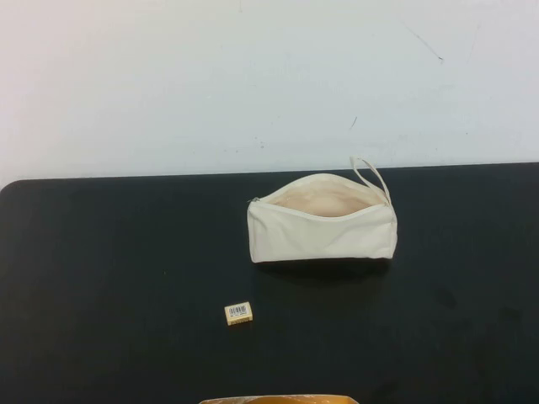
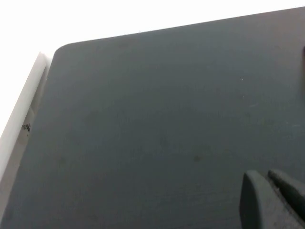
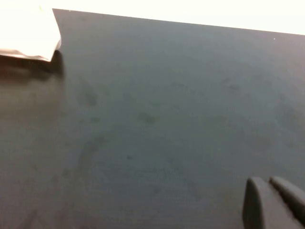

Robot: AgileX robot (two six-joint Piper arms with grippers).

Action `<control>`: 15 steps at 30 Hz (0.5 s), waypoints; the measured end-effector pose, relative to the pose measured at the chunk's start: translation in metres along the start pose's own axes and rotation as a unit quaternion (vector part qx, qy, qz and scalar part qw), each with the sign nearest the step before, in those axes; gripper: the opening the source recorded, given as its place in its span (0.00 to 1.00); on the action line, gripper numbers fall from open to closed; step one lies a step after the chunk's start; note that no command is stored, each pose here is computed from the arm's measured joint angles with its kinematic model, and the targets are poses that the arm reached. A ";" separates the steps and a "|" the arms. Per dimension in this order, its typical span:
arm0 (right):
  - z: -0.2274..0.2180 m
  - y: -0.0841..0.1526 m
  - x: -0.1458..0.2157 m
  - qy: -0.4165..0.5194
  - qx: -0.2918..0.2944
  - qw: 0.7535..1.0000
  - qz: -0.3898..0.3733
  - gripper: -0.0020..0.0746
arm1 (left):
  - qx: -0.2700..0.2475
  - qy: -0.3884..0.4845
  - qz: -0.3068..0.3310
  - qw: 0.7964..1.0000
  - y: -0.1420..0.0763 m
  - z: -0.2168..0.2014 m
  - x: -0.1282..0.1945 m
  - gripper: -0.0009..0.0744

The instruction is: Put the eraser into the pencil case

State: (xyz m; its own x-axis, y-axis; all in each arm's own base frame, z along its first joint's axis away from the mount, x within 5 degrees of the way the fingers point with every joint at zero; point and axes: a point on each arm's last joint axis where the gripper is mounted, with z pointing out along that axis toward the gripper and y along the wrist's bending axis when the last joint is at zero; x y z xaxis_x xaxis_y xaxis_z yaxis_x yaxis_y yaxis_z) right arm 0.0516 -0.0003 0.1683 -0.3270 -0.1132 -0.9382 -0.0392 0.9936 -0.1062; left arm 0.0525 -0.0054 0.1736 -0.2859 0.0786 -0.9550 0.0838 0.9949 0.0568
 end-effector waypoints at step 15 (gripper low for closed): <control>0.000 0.000 0.000 0.000 0.000 1.000 0.009 0.02 | 0.000 0.000 0.000 1.000 0.000 0.000 0.000 0.01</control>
State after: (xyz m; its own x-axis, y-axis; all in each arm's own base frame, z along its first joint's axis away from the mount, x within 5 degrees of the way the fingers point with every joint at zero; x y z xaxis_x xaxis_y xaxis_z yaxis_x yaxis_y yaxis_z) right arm 0.0516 -0.0003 0.1683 -0.3276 -0.0950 -0.9400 -0.0332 0.9955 -0.0890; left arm 0.0525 -0.0054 0.1736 -0.2859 0.0786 -0.9550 0.0838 0.9949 0.0568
